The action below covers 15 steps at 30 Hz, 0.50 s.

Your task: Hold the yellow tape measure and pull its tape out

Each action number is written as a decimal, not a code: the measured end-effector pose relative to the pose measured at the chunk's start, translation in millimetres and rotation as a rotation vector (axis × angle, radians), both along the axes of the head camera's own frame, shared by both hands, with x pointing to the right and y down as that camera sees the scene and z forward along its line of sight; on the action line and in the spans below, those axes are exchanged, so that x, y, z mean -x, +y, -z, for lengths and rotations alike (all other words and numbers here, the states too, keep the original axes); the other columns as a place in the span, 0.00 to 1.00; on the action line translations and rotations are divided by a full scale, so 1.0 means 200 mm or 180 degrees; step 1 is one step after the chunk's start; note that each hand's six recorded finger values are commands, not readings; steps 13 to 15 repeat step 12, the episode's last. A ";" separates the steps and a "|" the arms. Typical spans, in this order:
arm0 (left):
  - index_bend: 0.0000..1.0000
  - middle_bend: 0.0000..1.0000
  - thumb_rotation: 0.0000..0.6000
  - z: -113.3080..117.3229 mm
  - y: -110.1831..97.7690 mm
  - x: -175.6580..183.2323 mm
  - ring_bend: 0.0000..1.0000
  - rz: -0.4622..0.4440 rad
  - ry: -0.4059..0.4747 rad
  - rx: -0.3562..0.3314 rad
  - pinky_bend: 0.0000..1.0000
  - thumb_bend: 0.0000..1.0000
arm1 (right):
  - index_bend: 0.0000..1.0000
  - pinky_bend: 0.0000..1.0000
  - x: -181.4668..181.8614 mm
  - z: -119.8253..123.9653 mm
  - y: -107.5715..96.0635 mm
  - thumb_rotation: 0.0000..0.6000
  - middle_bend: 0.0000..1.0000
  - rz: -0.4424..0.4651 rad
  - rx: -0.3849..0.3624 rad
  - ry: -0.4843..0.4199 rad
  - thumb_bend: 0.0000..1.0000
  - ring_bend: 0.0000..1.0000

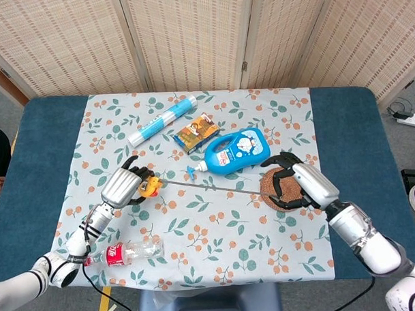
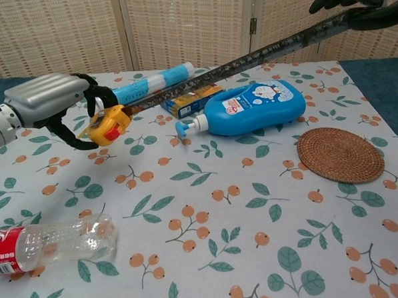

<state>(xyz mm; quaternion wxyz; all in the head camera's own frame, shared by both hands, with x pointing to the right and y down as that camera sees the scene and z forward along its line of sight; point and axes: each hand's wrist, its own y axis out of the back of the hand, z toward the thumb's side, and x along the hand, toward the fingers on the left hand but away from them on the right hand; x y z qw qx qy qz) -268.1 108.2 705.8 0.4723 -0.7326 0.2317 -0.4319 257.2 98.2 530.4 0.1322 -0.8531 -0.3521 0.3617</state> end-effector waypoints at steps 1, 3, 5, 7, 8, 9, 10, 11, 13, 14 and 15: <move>0.57 0.56 1.00 0.00 0.00 0.01 0.47 0.0003 -0.0019 0.0000 0.15 0.42 | 0.77 0.00 -0.02 0.02 0.01 1.00 0.26 -0.0008 -0.0006 -0.0013 0.47 0.14; 0.57 0.56 1.00 -0.01 0.00 0.04 0.47 0.0009 -0.0055 -0.0005 0.15 0.42 | 0.77 0.00 -0.06 0.06 0.02 1.00 0.26 -0.0031 -0.0018 -0.0044 0.47 0.14; 0.57 0.56 1.00 -0.02 -0.01 0.05 0.47 0.0019 -0.0073 -0.0004 0.15 0.42 | 0.77 0.00 -0.09 0.10 0.03 1.00 0.26 -0.0060 -0.0030 -0.0075 0.47 0.14; 0.57 0.56 1.00 -0.02 -0.01 0.07 0.47 0.0036 -0.0076 0.0007 0.15 0.42 | 0.77 0.00 -0.13 0.14 0.04 1.00 0.26 -0.0095 -0.0058 -0.0122 0.47 0.14; 0.57 0.56 1.00 -0.02 -0.01 0.07 0.47 0.0043 -0.0075 0.0013 0.15 0.42 | 0.77 0.00 -0.15 0.16 0.05 1.00 0.26 -0.0111 -0.0073 -0.0144 0.47 0.14; 0.57 0.56 1.00 -0.02 -0.01 0.08 0.47 0.0051 -0.0072 0.0022 0.14 0.42 | 0.77 0.00 -0.17 0.19 0.06 1.00 0.26 -0.0135 -0.0092 -0.0177 0.47 0.14; 0.57 0.56 1.00 -0.02 -0.01 0.09 0.47 0.0057 -0.0071 0.0027 0.14 0.42 | 0.77 0.00 -0.19 0.20 0.07 1.00 0.26 -0.0155 -0.0103 -0.0202 0.47 0.14; 0.57 0.56 1.00 -0.02 -0.01 0.09 0.47 0.0063 -0.0072 0.0029 0.14 0.42 | 0.77 0.00 -0.20 0.22 0.07 1.00 0.26 -0.0174 -0.0115 -0.0221 0.47 0.14; 0.57 0.56 1.00 -0.02 -0.01 0.10 0.47 0.0066 -0.0073 0.0030 0.14 0.42 | 0.77 0.00 -0.23 0.23 0.08 1.00 0.26 -0.0201 -0.0127 -0.0237 0.47 0.14; 0.57 0.56 1.00 -0.02 -0.01 0.10 0.47 0.0066 -0.0073 0.0030 0.14 0.42 | 0.77 0.00 -0.23 0.23 0.08 1.00 0.26 -0.0201 -0.0127 -0.0237 0.47 0.14; 0.57 0.56 1.00 -0.02 -0.01 0.10 0.47 0.0066 -0.0073 0.0030 0.14 0.42 | 0.77 0.00 -0.23 0.23 0.08 1.00 0.26 -0.0201 -0.0127 -0.0237 0.47 0.14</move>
